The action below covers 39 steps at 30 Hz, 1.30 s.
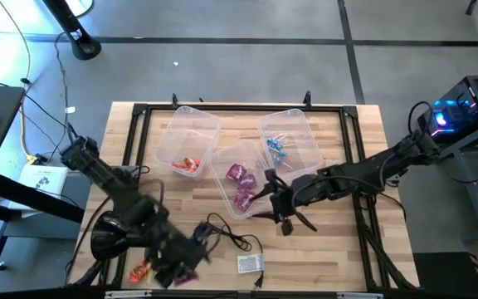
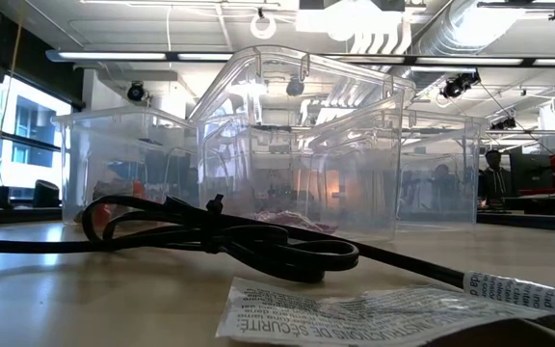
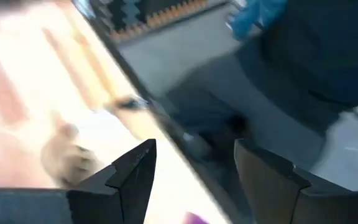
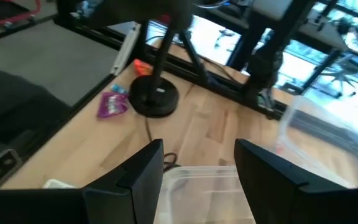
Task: Sort candy
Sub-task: Put the violet candy into the center transparent bin
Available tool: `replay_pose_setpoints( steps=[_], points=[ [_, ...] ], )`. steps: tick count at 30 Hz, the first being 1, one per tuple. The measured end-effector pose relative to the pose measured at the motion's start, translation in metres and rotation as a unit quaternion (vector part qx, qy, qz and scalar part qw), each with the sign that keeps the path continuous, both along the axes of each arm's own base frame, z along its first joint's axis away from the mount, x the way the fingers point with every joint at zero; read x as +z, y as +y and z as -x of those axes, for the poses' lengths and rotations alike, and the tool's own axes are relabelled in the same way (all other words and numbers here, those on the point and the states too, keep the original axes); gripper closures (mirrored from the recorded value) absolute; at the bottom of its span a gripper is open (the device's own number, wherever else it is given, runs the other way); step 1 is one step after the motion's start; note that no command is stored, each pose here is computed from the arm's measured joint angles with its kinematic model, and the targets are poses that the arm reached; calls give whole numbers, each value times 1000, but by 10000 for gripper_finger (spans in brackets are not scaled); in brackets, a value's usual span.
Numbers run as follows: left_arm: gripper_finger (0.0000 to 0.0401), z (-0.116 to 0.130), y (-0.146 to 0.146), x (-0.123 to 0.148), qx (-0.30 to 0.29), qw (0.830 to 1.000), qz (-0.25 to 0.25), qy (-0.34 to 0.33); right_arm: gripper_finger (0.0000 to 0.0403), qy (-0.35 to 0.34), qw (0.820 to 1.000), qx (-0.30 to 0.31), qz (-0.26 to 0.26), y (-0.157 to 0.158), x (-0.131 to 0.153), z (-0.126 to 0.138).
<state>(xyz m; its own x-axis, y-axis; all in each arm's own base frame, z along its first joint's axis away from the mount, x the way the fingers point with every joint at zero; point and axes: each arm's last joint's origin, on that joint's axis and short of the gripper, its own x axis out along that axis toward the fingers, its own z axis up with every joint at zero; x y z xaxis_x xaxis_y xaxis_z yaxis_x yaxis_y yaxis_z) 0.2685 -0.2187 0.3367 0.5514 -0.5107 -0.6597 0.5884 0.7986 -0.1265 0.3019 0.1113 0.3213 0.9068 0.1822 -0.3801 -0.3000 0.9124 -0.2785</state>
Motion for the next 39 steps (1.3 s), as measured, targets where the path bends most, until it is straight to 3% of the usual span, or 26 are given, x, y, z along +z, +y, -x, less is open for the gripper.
replay_pose_setpoints(
  steps=[4,8,11,16,24,32,39],
  points=[
    [192,-11,33,22,26,997,-61,-46,210,8,1000,10,-24,2,-1,0],
    [192,-19,68,24,92,989,-112,-31,210,11,999,20,-36,9,0,4],
    [192,-29,81,17,91,991,-92,-23,210,25,997,50,-57,17,-3,5],
    [192,-37,81,-20,22,1000,-2,-1,210,66,993,56,-77,32,-21,0],
    [192,-31,79,-104,62,994,87,0,210,108,989,41,-90,49,-66,-27],
    [192,-17,99,-149,212,977,1,-2,210,127,983,-2,-134,44,-97,-51],
    [192,3,81,-167,230,972,43,22,210,117,974,-23,-194,49,-99,-56]
  ],
)
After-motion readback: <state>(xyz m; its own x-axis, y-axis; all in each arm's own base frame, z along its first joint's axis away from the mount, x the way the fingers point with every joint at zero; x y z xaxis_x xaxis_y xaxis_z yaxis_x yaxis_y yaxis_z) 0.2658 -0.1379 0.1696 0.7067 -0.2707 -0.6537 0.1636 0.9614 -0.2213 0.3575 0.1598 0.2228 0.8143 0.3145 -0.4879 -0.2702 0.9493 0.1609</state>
